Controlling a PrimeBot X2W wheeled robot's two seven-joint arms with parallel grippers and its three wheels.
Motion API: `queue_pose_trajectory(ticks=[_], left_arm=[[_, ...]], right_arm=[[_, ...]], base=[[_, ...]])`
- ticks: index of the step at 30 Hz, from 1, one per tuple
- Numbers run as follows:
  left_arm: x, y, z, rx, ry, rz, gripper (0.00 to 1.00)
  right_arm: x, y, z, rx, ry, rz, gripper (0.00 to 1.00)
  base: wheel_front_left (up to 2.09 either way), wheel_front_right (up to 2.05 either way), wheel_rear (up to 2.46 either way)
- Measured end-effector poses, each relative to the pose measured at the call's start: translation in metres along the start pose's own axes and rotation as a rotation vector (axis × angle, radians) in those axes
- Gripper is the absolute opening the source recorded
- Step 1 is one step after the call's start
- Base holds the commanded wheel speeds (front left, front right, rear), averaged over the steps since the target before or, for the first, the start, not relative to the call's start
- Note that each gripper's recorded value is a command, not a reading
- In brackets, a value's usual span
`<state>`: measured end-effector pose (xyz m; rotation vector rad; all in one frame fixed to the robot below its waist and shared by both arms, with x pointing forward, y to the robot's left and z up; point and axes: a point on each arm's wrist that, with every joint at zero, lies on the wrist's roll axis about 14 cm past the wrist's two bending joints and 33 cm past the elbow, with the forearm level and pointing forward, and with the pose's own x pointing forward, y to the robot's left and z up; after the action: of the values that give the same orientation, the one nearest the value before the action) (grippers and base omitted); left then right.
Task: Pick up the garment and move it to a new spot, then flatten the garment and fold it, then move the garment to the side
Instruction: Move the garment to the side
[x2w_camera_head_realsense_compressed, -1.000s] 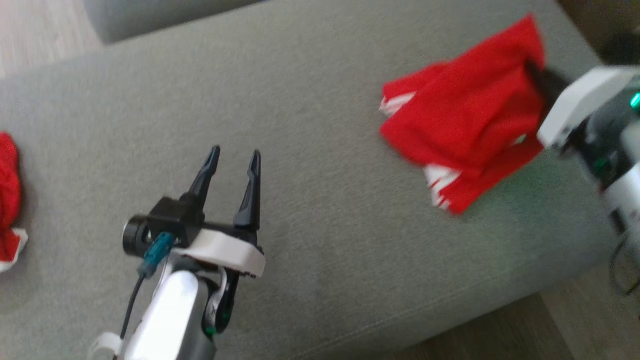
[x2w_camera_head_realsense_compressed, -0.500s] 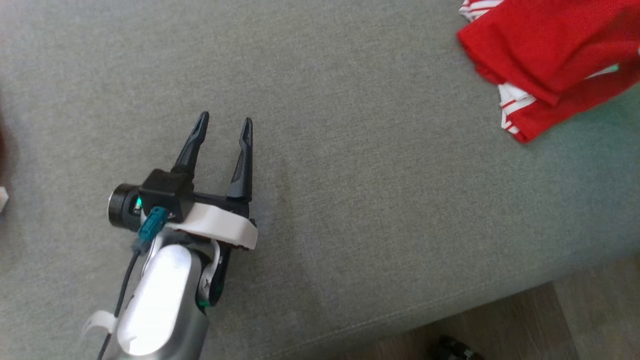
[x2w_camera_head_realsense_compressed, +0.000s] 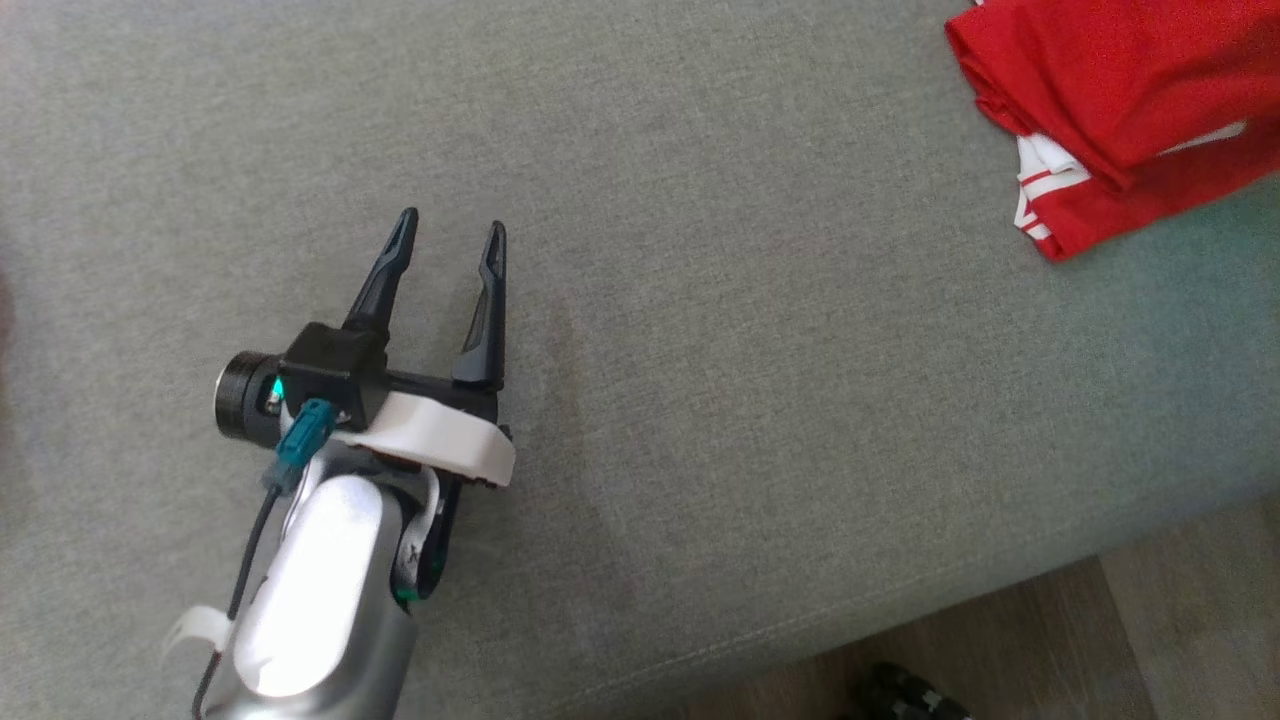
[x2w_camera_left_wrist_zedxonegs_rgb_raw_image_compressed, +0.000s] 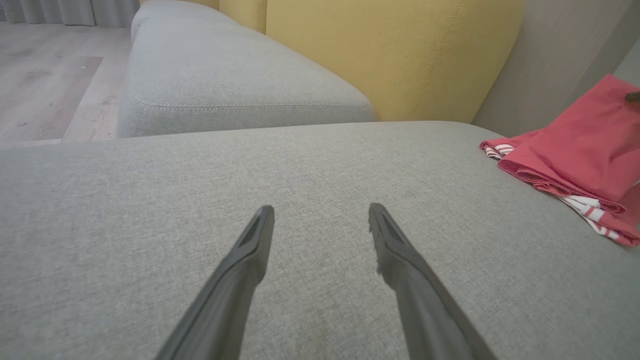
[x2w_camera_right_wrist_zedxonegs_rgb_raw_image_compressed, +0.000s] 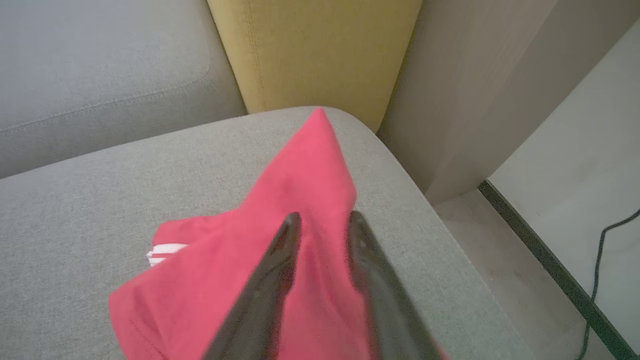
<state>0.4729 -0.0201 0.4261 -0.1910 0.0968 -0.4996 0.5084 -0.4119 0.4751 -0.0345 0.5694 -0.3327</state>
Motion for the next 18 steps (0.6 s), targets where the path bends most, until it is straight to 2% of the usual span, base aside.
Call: queue_pose_trajectory(ticks=[5, 12, 18], left_arm=[[-0.004, 0.004, 0.014, 0.012, -0.027, 0.018, 1.00], [-0.024, 0.011, 0.046, 0.012, -0.088, 0.069, 1.00], [-0.061, 0.024, 0.073, 0.032, -0.140, 0.153, 1.00]], right_arm=[[-0.008, 0.010, 0.023, -0.034, -0.101, 0.031, 1.00], [-0.041, 0.043, 0.072, -0.057, -0.361, 0.144, 1.00], [-0.080, 0.071, 0.074, -0.037, -0.500, 0.256, 1.00]], base=[[0.00, 0.00, 0.00], [0.00, 0.00, 0.00], [0.00, 0.00, 0.00]])
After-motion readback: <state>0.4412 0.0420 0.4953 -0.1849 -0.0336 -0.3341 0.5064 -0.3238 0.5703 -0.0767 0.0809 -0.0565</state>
